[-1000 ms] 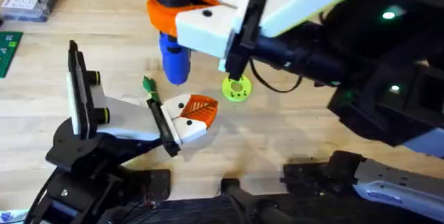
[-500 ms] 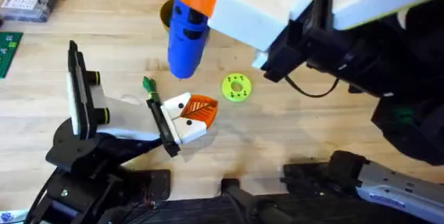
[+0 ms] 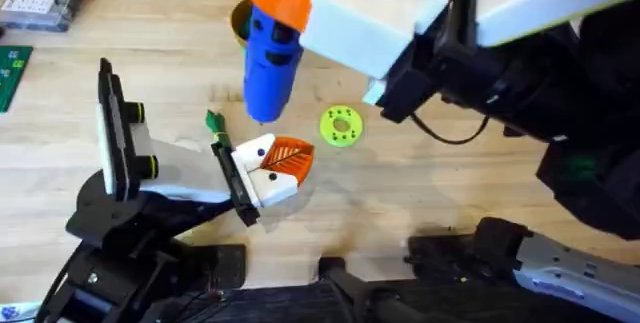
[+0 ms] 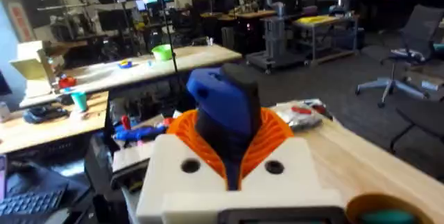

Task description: Pick up the gripper from the table and insert it into the empty holder that is missing its gripper. Then pick up a screw, insert it into the mounting hole, and use the screwdriver to tighten it. Finally, clean up the table by picking up the vegetable and placing it into the bucket.

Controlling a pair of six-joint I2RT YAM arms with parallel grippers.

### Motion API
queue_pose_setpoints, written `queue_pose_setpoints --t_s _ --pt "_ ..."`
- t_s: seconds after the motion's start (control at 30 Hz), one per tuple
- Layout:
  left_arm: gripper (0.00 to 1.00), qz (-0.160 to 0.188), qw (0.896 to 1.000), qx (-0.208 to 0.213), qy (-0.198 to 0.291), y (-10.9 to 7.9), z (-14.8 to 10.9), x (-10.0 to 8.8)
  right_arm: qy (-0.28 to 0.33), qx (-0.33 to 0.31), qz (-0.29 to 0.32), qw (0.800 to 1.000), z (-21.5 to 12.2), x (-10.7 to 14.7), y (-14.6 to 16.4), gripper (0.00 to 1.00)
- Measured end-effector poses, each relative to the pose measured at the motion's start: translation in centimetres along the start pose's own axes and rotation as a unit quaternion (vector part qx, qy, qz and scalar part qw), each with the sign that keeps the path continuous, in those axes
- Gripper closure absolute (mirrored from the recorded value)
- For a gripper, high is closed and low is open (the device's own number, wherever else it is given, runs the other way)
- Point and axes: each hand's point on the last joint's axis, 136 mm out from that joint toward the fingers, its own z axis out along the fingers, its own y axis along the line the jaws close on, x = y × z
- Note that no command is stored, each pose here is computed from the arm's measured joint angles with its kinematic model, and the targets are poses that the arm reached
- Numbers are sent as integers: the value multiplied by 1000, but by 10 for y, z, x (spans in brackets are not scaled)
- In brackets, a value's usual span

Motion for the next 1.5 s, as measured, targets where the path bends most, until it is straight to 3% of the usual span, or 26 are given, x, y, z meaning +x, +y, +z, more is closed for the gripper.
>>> queue_pose_setpoints --t_s 0.37,0.77,1.5 --pt "983 0 1000 0 0 0 0 0 26 -20 9 999 -3 30 4 955" --pt "983 0 1000 0 0 0 0 0 43 -58 15 997 7 47 11 955" --pt "983 0 1000 0 0 0 0 0 24 -60 4 998 7 38 8 955"
